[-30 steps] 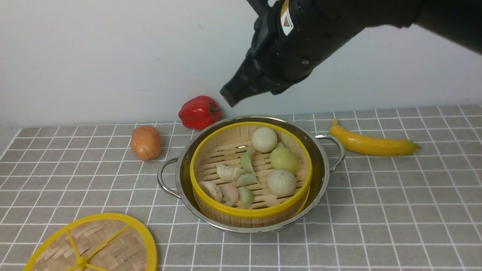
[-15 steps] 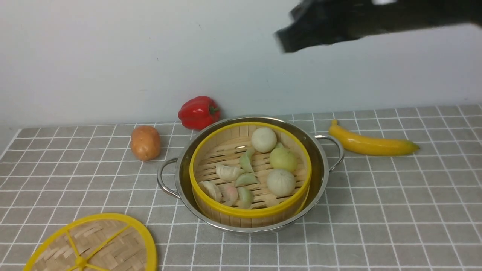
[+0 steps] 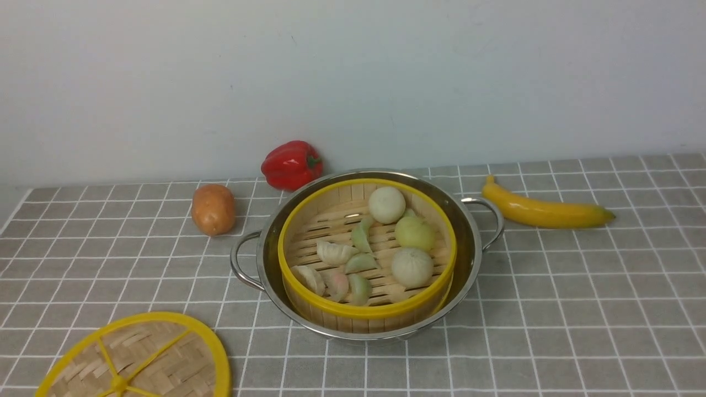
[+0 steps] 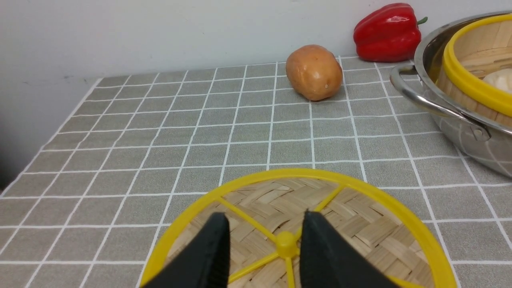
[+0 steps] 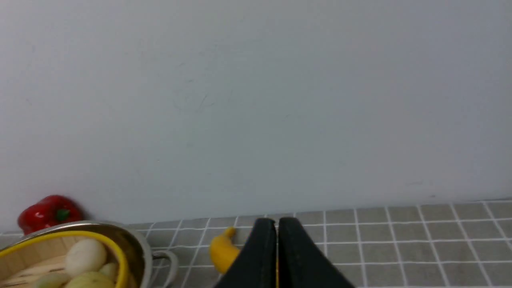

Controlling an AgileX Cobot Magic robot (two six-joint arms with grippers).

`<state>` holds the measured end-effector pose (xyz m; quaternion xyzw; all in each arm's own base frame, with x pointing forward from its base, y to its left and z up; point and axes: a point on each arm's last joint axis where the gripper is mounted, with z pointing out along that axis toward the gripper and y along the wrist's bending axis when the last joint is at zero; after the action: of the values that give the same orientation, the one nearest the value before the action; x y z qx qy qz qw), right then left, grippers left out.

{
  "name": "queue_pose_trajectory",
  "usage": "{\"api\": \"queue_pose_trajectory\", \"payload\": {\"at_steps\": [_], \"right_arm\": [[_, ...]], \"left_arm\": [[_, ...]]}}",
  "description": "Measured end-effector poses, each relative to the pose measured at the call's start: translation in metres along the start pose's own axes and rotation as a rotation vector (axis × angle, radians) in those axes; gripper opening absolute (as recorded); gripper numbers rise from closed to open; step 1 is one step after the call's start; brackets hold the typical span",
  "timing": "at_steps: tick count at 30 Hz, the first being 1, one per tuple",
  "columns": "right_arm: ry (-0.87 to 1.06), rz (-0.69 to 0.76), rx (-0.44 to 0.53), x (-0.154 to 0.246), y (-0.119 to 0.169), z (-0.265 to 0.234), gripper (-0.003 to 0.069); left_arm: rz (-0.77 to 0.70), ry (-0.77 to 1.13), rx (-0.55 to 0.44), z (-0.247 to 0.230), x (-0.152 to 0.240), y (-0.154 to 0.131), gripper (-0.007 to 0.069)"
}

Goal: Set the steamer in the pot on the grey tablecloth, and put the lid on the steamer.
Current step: 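Grasp the bamboo steamer lid lying on the table by its centre knob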

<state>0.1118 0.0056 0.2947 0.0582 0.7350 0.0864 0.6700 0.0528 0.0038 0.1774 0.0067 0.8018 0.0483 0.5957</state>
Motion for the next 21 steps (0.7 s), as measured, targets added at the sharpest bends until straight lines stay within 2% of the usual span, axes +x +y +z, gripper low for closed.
{"api": "queue_pose_trajectory", "payload": {"at_steps": [5,9,21], "right_arm": [[-0.004,-0.018,0.037,0.06,-0.016,-0.027,0.0052],[-0.01,0.002,0.038,0.092,-0.022,-0.037,0.0065],[0.061,0.006,0.066,0.107,-0.026,-0.046,0.0109]], "left_arm": [[0.0,0.0,0.0,0.0,0.0,0.0,0.0243],[0.0,0.0,0.0,0.0,0.0,0.0,0.0243],[0.0,0.0,0.0,0.0,0.0,0.0,0.0243]]}}
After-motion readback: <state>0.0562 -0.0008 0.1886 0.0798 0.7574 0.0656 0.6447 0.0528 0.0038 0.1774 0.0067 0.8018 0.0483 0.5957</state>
